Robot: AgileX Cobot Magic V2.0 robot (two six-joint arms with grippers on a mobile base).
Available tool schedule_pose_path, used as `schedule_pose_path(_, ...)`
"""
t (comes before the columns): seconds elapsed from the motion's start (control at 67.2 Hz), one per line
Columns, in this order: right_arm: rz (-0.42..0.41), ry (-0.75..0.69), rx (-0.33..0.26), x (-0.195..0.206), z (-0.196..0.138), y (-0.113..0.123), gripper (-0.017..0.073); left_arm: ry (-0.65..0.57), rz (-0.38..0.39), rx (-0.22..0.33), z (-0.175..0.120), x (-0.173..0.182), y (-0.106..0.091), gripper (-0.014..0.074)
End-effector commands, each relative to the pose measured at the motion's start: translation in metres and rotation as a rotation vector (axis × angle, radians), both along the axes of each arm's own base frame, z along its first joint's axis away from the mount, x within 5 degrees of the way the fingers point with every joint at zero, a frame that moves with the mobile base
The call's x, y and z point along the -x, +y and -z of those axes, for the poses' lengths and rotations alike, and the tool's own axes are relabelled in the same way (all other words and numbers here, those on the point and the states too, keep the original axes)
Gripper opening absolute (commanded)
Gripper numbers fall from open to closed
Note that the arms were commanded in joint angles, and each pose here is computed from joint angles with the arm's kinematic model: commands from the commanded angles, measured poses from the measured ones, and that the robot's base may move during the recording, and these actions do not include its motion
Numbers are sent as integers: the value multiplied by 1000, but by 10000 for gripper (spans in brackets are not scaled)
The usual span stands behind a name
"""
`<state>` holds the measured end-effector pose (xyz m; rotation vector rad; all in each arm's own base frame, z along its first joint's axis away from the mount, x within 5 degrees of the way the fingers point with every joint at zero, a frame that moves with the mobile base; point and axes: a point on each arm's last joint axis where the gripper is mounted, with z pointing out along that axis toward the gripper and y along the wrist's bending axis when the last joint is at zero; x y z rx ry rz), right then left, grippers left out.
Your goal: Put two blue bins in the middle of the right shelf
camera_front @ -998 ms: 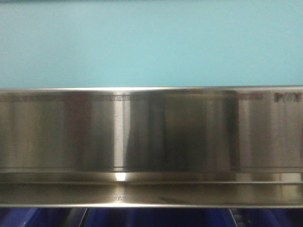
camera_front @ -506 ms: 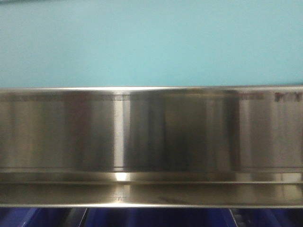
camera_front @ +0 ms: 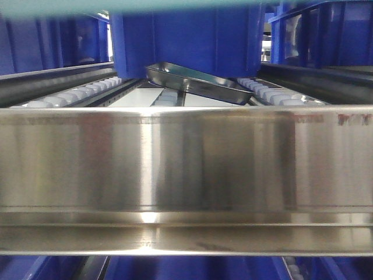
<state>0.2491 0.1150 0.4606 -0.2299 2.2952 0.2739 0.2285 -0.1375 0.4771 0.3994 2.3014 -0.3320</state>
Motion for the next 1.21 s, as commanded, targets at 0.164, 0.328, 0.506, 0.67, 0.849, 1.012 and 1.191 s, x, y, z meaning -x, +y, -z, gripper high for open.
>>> schedule_pose_path(0.164,-8,-129,-38,8,-32,-4,-153,-172,54,165,-48,17,1,-111)
schedule_pose_path(0.328,-6,-123,-31,7,-31,-4,-153,-180,49,160,-48,16,1,-111)
schedule_pose_path(0.506,-7,-136,-37,6,-32,-3,-153,-192,48,166,-49,15,1,-111)
schedule_pose_path(0.67,-7,-138,-38,6,-32,-3,-153,-210,47,174,-50,15,1,-111)
schedule_pose_path(0.849,-7,-138,-38,6,-32,-3,-153,-241,48,193,-53,13,0,-111)
schedule_pose_path(1.012,-7,-138,-38,6,-32,-3,-153,-257,48,203,-55,13,0,-111)
schedule_pose_path(1.191,-7,-138,-38,6,-32,-3,-153,-257,48,203,-55,13,0,-111)
